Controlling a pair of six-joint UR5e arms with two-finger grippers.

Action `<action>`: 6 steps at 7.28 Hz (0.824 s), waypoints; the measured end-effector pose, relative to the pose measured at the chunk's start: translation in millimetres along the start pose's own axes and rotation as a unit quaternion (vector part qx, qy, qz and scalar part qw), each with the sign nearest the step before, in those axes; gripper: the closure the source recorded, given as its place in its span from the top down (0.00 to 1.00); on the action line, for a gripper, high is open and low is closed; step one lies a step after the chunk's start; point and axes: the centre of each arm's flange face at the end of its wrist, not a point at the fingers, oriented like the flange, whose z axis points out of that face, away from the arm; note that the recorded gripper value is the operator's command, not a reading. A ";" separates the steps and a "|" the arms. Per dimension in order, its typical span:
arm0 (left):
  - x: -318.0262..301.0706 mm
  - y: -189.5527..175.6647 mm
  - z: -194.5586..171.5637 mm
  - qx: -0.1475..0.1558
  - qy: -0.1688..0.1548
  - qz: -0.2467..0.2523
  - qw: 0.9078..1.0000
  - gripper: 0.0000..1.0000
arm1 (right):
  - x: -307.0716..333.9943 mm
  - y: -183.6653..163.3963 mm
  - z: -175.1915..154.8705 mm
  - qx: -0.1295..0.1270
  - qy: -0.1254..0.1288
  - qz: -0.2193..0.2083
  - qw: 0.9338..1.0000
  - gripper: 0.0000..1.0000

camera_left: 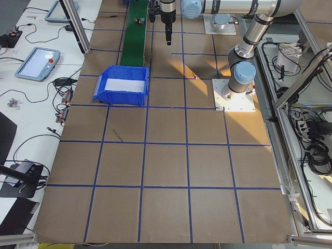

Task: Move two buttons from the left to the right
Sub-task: 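Bring the right gripper back over the conveyor above the red button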

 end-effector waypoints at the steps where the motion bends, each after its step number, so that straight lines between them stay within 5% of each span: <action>1: 0.0 0.0 0.0 0.000 0.000 0.000 1.000 1.00 | -2.8 -0.6 5.0 -0.004 -0.001 0.000 1.000 1.00; 6: 0.0 0.0 0.0 0.000 0.000 0.000 1.000 1.00 | -4.0 -2.7 37.3 -0.032 -0.009 0.000 0.999 1.00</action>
